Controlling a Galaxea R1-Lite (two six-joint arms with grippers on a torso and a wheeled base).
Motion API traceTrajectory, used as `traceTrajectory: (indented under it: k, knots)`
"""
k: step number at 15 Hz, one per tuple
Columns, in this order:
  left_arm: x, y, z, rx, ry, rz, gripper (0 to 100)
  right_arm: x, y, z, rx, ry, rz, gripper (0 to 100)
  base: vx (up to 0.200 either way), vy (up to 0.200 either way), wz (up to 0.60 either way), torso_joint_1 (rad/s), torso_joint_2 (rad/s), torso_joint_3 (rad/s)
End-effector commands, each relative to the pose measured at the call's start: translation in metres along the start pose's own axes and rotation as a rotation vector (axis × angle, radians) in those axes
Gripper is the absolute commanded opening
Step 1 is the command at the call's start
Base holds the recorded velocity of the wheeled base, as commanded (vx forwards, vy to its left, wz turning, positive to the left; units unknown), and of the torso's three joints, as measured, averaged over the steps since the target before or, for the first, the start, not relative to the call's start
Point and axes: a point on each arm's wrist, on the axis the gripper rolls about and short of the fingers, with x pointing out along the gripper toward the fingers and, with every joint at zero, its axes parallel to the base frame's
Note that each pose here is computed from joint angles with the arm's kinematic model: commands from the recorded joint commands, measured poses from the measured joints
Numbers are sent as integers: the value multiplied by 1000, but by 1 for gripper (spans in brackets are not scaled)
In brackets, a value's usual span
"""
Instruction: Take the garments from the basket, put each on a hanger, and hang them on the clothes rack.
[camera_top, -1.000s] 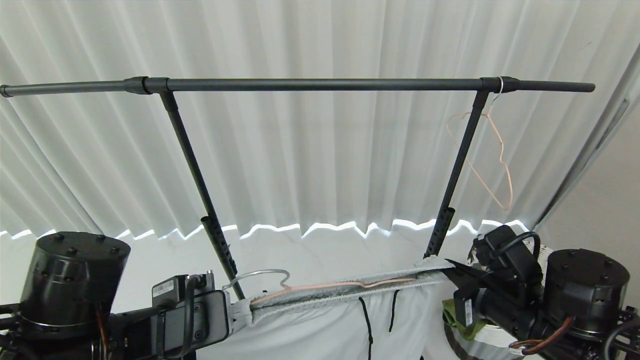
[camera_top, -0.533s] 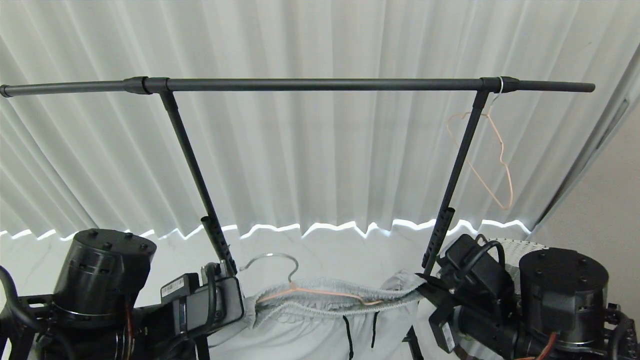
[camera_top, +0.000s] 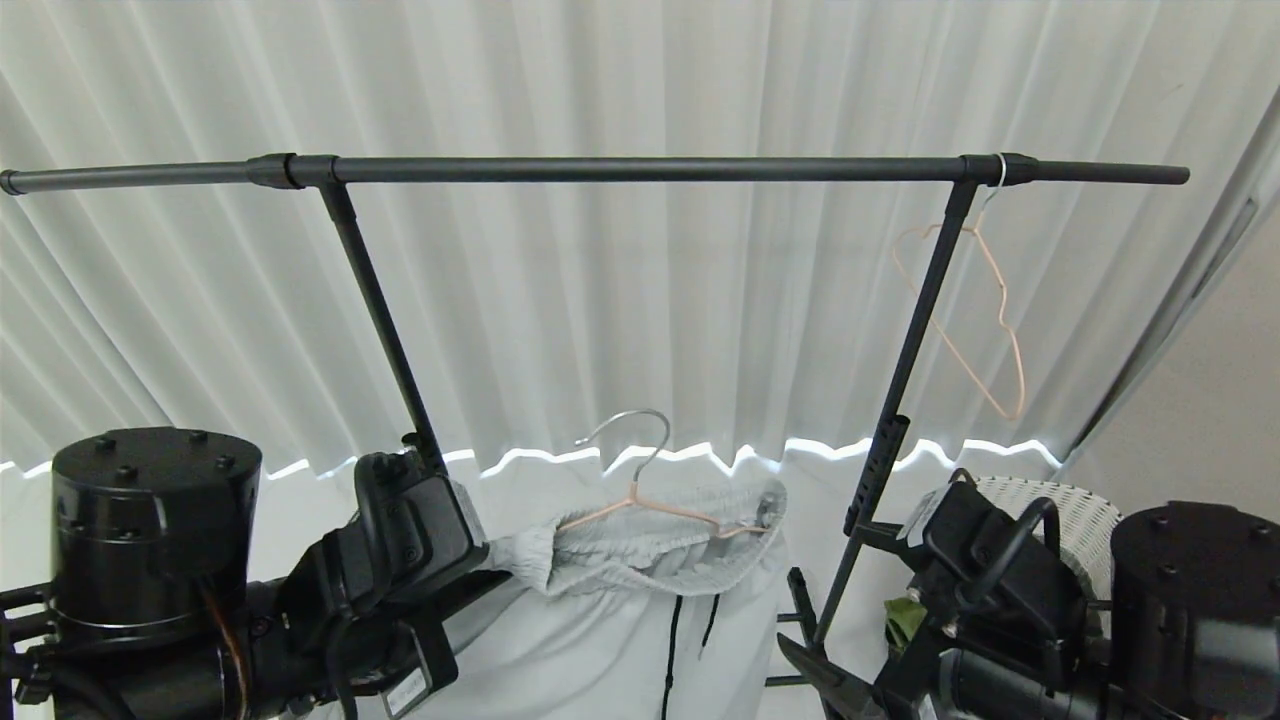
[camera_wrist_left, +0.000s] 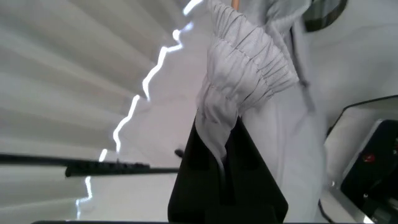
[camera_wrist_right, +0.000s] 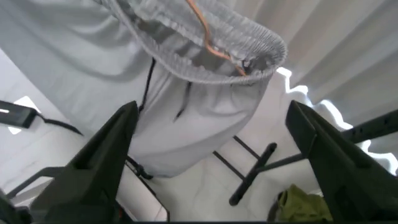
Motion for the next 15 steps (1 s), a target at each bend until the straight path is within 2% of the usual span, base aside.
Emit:
traceTrajectory:
  k: [1,2,4,6,8,11,15]
  knots:
    - [-6,-8,-2,12,-38,-37,0,-6,-2,5,4,-29,13,100,0,0,0,0,0,0]
    - [-8,-9,-2,13,-58,-57,0,-7,-5,5,6,-25,15,100,0,0,0,0,0,0]
    - [-13,-11,0,18,-119,-113,0,-9,-22,9,-64,-6,45,100,0,0,0,0,0,0]
    - [-13,-11,1,21,-153,-148,0,-9,-33,16,-138,3,148,100,0,0,0,0,0,0]
    - [-15,-12,3,32,-194,-189,0,-5,-32,23,-189,30,241,100,0,0,0,0,0,0]
    - [-15,-17,7,49,-227,-234,0,11,-28,22,-228,65,309,100,0,0,0,0,0,0]
    - [-15,-22,11,63,-242,-259,0,22,-6,15,-252,93,424,100,0,0,0,0,0,0]
